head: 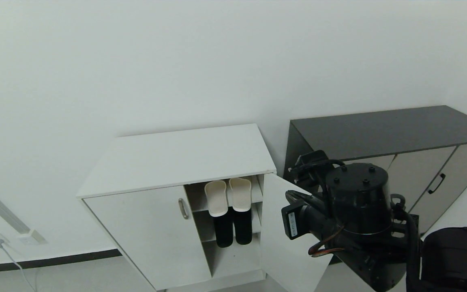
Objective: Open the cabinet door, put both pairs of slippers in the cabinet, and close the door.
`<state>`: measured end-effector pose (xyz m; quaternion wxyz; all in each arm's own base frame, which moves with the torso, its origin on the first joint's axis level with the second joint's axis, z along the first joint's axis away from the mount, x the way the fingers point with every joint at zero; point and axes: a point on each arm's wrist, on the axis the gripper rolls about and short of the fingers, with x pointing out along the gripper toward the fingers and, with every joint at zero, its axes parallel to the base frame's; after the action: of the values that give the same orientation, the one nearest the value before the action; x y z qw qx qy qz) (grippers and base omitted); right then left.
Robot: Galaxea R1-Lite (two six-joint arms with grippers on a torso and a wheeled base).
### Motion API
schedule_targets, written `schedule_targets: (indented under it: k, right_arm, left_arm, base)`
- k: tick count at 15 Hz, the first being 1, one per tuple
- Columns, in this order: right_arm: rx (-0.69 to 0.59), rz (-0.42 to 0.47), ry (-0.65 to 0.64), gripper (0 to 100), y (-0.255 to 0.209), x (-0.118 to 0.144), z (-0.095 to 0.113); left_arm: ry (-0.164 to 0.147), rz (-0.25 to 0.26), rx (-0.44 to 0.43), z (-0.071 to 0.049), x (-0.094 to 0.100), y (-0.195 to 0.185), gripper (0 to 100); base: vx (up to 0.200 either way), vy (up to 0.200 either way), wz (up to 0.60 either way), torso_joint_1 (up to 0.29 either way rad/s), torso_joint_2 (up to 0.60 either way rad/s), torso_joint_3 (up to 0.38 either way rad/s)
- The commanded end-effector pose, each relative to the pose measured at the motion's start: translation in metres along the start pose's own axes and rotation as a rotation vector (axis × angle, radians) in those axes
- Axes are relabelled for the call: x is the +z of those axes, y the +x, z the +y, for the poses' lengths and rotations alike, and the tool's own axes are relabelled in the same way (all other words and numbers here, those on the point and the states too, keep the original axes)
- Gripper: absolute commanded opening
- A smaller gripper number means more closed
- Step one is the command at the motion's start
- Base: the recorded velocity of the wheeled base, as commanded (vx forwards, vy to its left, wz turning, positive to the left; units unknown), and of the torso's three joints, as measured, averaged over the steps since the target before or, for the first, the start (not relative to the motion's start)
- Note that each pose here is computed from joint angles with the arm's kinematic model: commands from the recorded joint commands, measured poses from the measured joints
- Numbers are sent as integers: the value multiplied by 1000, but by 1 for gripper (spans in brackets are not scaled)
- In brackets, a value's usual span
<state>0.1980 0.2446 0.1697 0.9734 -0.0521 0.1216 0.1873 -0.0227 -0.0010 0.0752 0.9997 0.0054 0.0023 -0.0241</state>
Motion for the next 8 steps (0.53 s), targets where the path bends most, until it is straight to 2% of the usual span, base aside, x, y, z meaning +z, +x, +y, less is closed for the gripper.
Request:
schedule_targets:
  k: [1,8]
  right_arm:
    - [-1,3,-1,0,1,-1,0]
    - [-3,7,-5,0,1,-2,0]
  left_arm:
    - [0,1,1,0,0,0,0]
    - [-2,0,1,0,0,0,0]
  base:
    - [-200,0,0,2,2,2]
    - [-200,0,0,0,2,0]
